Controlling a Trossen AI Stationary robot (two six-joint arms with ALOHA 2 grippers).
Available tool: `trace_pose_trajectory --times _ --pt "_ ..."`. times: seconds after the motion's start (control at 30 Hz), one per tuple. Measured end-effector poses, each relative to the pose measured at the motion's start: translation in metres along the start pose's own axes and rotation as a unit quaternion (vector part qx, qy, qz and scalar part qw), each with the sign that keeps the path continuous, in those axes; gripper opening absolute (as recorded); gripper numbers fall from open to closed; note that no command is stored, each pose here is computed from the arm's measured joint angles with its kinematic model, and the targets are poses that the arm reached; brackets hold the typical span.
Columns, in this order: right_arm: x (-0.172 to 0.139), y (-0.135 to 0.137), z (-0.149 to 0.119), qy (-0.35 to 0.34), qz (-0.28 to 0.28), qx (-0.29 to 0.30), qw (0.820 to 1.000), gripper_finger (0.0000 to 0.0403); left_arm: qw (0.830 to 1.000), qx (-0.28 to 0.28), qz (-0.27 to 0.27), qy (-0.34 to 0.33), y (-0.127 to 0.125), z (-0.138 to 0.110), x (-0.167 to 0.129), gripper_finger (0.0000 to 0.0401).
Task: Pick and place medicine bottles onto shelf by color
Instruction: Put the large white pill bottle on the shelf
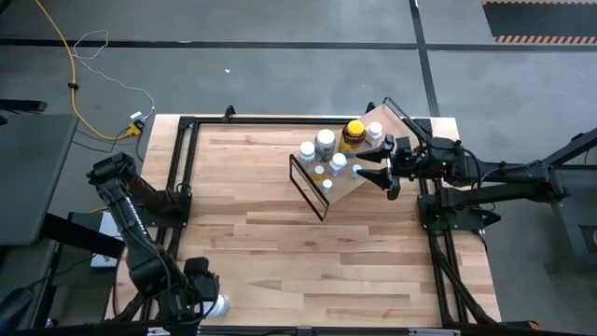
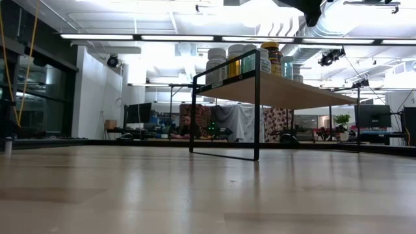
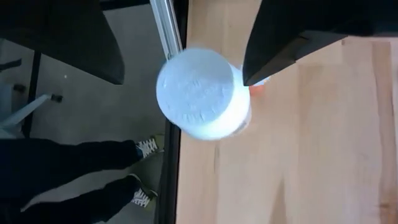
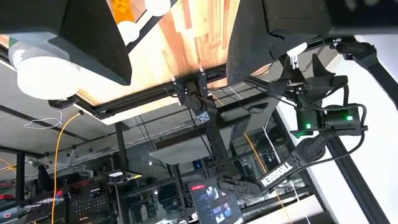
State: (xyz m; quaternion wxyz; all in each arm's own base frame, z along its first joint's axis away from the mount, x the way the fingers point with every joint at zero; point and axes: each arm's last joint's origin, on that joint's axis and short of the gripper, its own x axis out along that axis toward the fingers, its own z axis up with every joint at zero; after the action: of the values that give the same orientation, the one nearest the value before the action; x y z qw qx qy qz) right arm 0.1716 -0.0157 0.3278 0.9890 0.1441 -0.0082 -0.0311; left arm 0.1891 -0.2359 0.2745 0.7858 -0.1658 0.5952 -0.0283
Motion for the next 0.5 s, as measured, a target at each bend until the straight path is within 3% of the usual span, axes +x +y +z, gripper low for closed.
trace_pose_trajectory --times 0.27,0.5 --pt "0.0 0.0 -0.001 0.008 -0.002 0.0 1.0 0.0254 1.0 0.008 0.008 0.002 0.001 0.003 0.006 0.0376" --pt "0.0 -0.001 -0.003 0.016 -0.005 0.001 1.0 0.0254 1.0 0.008 0.022 0.016 -0.001 0.003 0.018 0.0392"
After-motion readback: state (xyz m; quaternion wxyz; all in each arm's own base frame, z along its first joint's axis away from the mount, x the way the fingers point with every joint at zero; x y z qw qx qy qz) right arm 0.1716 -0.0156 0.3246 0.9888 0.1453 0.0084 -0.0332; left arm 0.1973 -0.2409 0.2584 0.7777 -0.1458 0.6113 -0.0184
